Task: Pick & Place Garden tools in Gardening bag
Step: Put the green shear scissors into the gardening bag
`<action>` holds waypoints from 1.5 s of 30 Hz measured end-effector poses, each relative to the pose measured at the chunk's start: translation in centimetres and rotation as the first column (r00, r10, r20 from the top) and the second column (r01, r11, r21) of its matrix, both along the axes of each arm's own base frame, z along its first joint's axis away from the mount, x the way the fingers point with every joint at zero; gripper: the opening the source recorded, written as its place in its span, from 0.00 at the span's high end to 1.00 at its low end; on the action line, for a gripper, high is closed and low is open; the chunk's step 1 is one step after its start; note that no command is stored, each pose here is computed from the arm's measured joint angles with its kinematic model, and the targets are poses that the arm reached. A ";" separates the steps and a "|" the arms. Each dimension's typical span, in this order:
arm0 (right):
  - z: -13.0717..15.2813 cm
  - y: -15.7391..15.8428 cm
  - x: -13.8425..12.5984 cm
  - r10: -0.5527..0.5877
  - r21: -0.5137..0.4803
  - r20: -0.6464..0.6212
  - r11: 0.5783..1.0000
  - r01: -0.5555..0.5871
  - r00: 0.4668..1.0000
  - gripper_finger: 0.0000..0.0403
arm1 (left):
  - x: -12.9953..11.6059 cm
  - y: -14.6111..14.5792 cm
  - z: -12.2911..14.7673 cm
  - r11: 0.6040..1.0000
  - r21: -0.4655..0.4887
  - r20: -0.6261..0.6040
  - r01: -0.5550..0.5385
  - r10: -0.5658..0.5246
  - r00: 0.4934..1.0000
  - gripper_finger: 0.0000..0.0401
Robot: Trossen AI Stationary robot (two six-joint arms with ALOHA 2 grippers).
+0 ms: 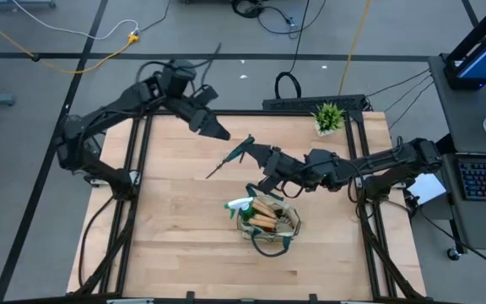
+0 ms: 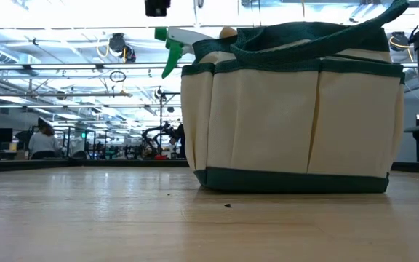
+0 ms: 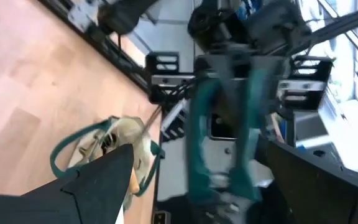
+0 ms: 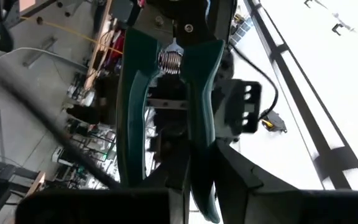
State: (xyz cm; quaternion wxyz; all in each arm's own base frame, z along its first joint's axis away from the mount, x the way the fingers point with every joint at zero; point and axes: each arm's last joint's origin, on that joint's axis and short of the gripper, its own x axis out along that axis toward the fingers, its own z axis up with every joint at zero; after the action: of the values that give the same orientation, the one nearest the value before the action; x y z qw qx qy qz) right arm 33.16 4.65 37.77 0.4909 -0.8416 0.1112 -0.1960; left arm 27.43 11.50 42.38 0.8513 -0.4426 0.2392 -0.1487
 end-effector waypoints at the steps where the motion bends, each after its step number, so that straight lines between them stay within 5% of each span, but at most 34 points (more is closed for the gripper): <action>1: 0.1 0.1 0.0 0.007 0.000 0.008 1.000 -0.007 1.000 0.91 | 0.4 0.3 -0.4 1.000 -0.010 -0.005 0.011 -0.011 1.000 0.07; 13: 0.6 0.6 -0.3 0.031 -0.019 0.061 0.999 -0.030 0.998 0.91 | 2.6 2.2 -2.5 0.994 -0.015 0.030 0.107 -0.106 0.994 0.07; 36: 0.7 0.7 -0.3 0.047 0.001 0.075 0.999 -0.047 0.996 0.91 | 6.4 -0.4 -2.7 0.976 -0.003 0.135 0.217 -0.215 0.967 0.07; 40: 0.8 0.7 -0.4 0.050 0.008 0.083 0.999 -0.051 0.995 0.91 | 6.9 -0.9 -2.6 0.973 0.013 0.163 0.230 -0.229 0.960 0.14; 45: 0.7 0.7 -0.3 0.047 0.008 0.074 0.999 -0.048 0.996 0.91 | 7.0 -1.1 -2.6 0.971 0.008 0.160 0.238 -0.236 0.958 0.34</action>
State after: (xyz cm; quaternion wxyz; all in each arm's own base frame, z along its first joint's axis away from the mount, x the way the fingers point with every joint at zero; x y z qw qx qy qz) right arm 32.87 5.34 38.45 0.5034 -0.8337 0.0740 -0.2147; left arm 34.43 10.40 39.74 0.8414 -0.4020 0.2205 -0.2860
